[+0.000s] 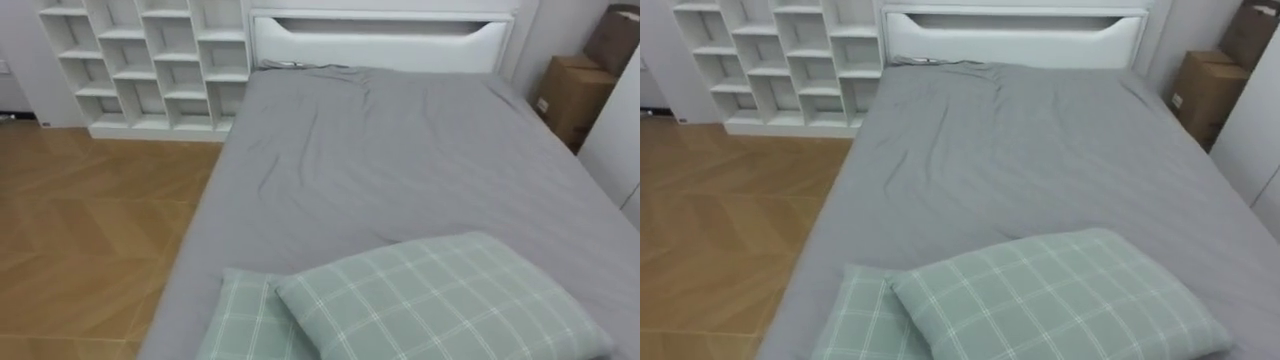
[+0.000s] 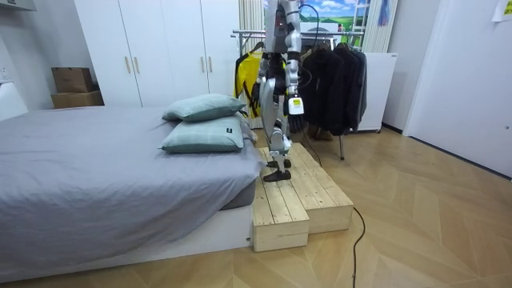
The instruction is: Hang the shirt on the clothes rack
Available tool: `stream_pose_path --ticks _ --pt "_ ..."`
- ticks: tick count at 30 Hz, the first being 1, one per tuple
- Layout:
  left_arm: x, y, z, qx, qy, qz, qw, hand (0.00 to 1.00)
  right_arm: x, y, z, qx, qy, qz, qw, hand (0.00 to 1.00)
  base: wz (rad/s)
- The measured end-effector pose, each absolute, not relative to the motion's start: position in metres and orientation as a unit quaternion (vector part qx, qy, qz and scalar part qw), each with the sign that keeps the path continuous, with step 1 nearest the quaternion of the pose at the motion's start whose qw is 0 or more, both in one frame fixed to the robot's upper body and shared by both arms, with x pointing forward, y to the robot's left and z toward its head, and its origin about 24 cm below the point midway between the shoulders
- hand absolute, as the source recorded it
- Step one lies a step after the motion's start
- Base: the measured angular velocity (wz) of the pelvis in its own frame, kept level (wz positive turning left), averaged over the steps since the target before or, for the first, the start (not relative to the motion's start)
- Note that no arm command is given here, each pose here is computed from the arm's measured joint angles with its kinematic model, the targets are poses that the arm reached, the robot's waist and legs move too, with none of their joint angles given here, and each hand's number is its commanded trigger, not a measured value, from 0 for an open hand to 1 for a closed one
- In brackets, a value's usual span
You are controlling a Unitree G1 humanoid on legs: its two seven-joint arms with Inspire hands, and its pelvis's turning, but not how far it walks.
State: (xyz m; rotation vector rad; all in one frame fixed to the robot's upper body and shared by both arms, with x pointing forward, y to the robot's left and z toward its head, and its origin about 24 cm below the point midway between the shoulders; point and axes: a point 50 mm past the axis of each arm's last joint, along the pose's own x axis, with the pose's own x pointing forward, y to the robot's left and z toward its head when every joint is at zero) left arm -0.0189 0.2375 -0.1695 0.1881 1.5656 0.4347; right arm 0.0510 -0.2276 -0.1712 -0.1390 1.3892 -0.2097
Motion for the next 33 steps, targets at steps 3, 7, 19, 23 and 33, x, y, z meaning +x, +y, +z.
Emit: stream_pose_path --ticks 3,7,19,23,33 --pt "-0.012 0.237 -0.170 0.085 0.691 0.193 0.691 0.00 0.050 -0.228 -0.171 -0.061 0.632 -0.096 0.767 0.00 -0.01" --pt "-0.003 0.237 -0.170 0.086 0.677 0.193 0.705 0.00 0.048 -0.228 -0.171 -0.061 0.623 -0.097 0.773 0.00 -0.01" --pt "-0.013 0.236 -0.171 0.083 0.686 0.193 0.697 0.00 0.049 -0.228 -0.171 -0.060 0.618 -0.096 0.778 0.00 -0.01" --pt "-0.017 0.235 -0.171 0.084 0.692 0.191 0.691 0.00 0.048 -0.227 -0.171 -0.057 0.620 -0.093 0.777 0.00 0.06" --pt "-0.037 0.232 -0.170 0.092 0.722 0.180 0.661 0.00 0.046 -0.229 -0.171 -0.035 0.629 -0.092 0.771 0.00 0.00"
